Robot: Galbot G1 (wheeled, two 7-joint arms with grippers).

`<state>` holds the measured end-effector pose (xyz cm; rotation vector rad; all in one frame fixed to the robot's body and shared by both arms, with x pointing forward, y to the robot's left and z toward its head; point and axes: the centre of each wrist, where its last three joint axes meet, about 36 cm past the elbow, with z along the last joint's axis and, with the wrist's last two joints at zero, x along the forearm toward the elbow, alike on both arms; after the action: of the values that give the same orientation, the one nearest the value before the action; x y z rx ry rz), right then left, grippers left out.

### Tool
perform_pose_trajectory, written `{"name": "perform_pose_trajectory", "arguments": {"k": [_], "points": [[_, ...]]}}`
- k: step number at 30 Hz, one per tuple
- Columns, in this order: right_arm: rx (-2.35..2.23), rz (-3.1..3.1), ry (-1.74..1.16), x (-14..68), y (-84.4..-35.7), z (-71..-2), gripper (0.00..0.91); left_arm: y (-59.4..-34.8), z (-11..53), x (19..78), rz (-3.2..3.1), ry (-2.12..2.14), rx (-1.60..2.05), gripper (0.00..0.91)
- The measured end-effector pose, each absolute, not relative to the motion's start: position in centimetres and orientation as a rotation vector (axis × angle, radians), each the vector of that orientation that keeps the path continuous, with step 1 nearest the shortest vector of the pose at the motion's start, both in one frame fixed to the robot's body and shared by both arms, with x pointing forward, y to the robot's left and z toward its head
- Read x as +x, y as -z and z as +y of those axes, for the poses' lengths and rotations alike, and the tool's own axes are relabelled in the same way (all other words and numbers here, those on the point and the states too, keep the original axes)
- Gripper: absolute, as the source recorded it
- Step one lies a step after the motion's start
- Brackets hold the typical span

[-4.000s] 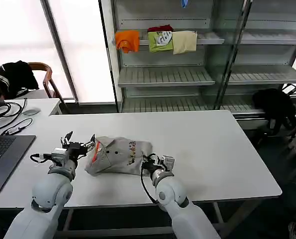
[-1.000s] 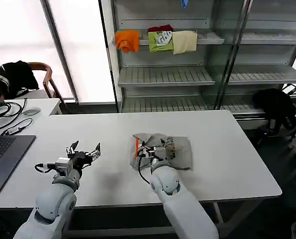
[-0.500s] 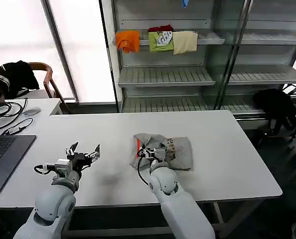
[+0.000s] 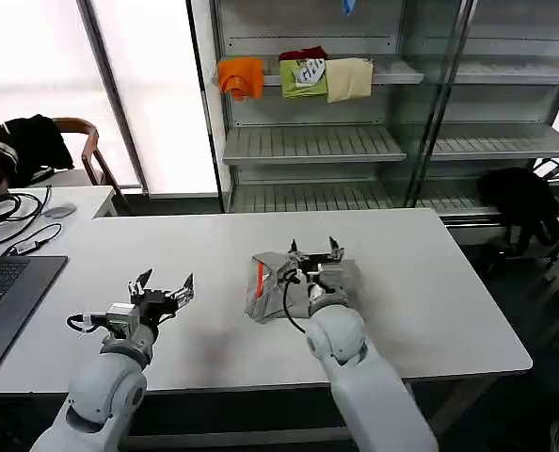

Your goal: Fold and organize the clothes.

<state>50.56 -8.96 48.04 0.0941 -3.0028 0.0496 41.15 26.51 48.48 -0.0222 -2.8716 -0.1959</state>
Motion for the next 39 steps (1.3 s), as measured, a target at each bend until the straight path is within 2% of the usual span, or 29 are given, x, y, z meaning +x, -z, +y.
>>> {"name": "perform_pose_trajectory", "arguments": {"k": [17, 39], "points": [[-0.066, -3.036, -0.218, 47.7, -49.8, -19.7, 0.907, -49.1, 24.5, 39.6, -2.901, 0.104, -0.034, 0.907], [-0.205, -3.026, -0.189, 43.4, -51.2, -27.6, 0.907, -49.0, 21.0, 37.9, -2.916, 0.001, -0.08, 0.907]]}}
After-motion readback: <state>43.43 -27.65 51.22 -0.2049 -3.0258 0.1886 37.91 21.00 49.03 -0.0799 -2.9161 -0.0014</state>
